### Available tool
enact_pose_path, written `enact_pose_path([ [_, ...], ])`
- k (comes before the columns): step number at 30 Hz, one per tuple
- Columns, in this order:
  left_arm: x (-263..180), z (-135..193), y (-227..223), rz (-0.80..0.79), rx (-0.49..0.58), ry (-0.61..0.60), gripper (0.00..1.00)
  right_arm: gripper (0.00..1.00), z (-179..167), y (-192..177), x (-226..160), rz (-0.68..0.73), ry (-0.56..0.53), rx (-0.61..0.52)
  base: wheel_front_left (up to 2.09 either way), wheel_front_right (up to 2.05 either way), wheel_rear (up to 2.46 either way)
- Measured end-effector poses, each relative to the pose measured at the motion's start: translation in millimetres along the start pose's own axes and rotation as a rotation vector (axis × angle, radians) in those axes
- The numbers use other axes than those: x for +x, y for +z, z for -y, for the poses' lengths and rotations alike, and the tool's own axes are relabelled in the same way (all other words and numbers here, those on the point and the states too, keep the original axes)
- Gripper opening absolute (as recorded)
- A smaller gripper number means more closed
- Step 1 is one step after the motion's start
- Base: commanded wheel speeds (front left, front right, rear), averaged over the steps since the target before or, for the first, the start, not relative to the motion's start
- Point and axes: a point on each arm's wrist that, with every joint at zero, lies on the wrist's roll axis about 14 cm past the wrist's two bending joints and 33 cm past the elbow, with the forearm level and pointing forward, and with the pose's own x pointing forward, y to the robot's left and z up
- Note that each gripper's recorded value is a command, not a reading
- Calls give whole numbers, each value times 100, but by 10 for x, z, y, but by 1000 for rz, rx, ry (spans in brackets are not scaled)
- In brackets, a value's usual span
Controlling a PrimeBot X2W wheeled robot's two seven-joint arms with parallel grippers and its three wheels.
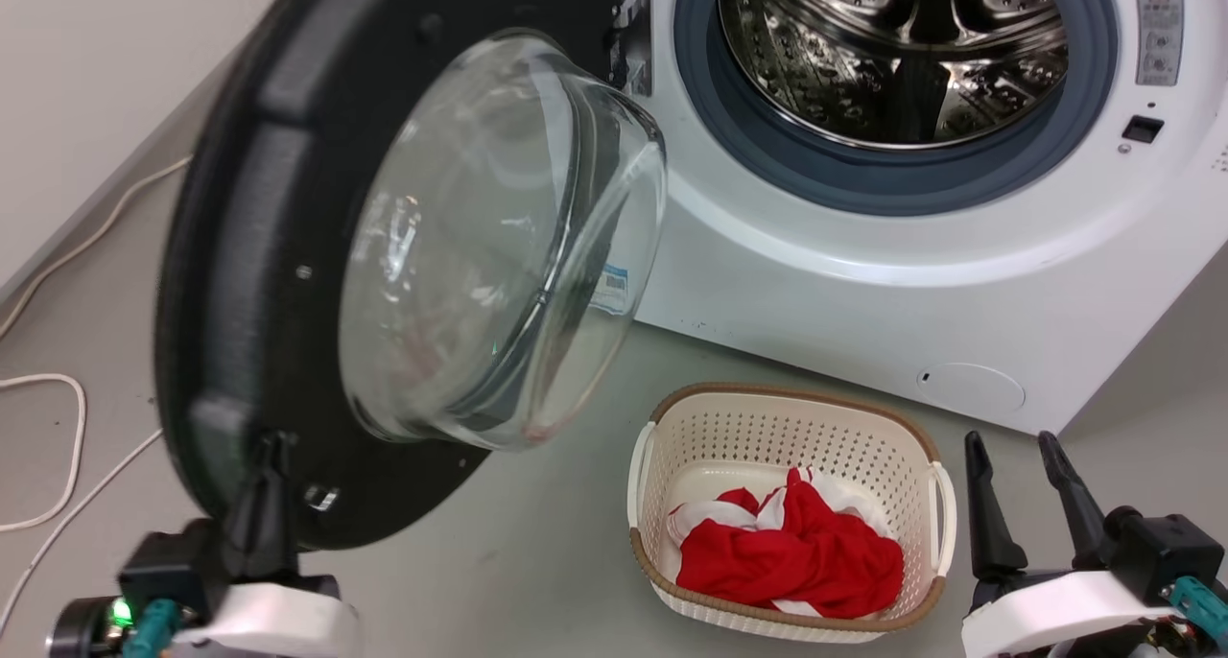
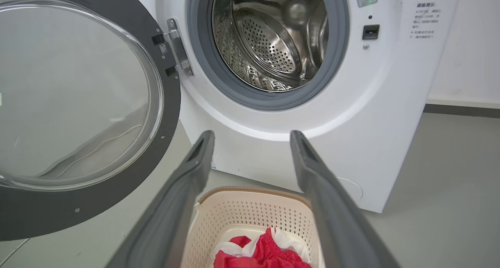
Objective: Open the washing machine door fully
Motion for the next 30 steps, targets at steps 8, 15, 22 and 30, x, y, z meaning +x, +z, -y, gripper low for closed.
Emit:
enact_pose_path([
  [8, 320, -377, -64, 7, 18, 97, 0, 100, 75, -60, 72, -18, -13, -4, 0, 0, 0],
  [15, 579, -698, -132, 0, 51, 164, 0, 100, 164, -103, 96, -29, -35, -3, 0, 0, 0],
  [22, 767, -998, -92, 10, 78, 217, 0, 100, 243, -139, 74, -42, -57, -3, 0, 0, 0],
  [30, 829, -1062, -42, 29, 86, 220, 0, 100, 254, -66, 59, -25, -62, -14, 0, 0, 0],
])
